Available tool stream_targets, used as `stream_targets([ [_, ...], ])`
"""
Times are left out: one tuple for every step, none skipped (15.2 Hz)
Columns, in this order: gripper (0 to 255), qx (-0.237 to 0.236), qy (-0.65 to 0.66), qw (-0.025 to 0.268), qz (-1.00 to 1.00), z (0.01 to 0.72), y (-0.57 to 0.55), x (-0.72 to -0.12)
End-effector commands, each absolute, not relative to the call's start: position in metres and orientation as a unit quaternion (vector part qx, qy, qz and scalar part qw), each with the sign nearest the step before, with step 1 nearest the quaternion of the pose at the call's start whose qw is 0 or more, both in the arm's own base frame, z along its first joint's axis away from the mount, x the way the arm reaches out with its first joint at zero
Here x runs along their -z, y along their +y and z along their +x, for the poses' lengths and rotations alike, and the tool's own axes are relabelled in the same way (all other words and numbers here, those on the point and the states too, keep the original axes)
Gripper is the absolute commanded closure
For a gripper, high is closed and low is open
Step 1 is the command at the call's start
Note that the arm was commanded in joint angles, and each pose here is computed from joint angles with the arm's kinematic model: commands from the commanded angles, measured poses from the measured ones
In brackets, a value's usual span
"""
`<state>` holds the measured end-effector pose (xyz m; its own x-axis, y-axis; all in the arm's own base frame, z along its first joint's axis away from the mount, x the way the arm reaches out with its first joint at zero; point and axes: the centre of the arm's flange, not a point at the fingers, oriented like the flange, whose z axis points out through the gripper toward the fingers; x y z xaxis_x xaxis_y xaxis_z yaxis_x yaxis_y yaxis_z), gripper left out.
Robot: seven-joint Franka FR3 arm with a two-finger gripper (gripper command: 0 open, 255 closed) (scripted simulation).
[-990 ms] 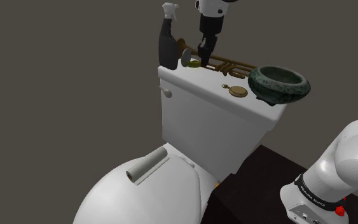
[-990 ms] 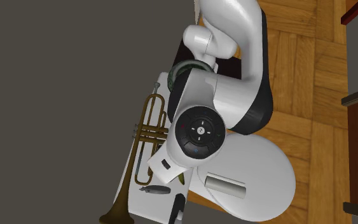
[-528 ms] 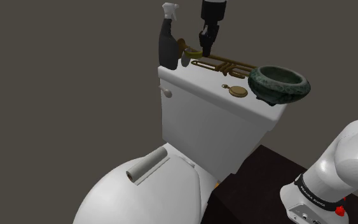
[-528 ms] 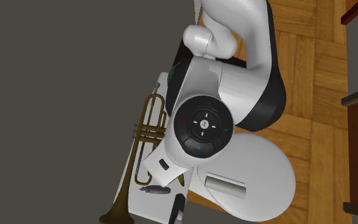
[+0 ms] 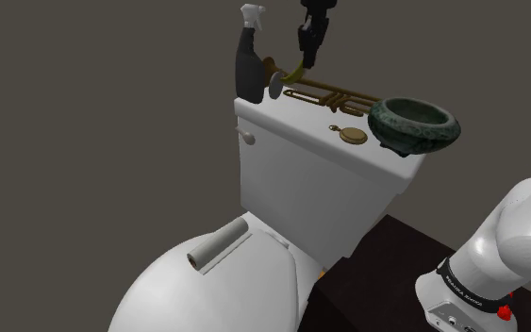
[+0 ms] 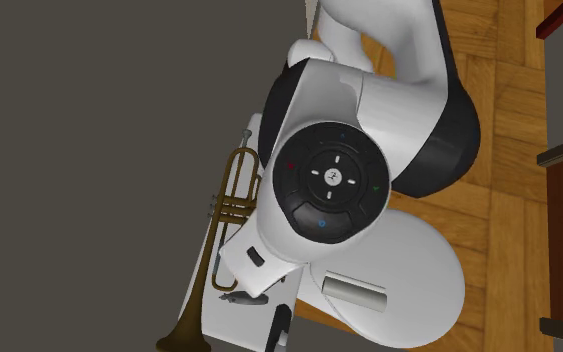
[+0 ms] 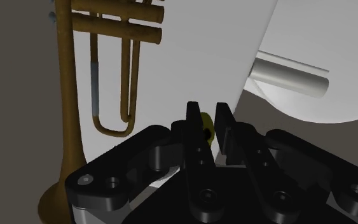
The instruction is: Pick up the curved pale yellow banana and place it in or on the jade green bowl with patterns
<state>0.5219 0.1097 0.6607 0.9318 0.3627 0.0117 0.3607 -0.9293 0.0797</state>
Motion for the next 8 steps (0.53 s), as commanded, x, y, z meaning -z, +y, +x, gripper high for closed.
stream_targets([
  [255, -0.013, 0.184, 0.038, 0.982, 0.522, 0.109, -0.672],
  [255, -0.013, 0.184, 0.038, 0.982, 0.522, 0.109, -0.677],
  [255, -0.013, 0.184, 0.038, 0.982, 0.522, 0.109, -0.683],
  [255, -0.013, 0.184, 0.038, 0.982, 0.522, 0.109, -0.688],
  [255, -0.013, 0.184, 0.038, 0.982, 0.522, 0.109, -0.693],
  [255, -0.013, 0.184, 0.038, 0.982, 0.522, 0.109, -0.698],
  [255, -0.013, 0.184, 0.038, 0.982, 0.522, 0.109, -0.704],
  [255, -0.013, 0.184, 0.038, 0.982, 0.522, 0.109, -0.709],
])
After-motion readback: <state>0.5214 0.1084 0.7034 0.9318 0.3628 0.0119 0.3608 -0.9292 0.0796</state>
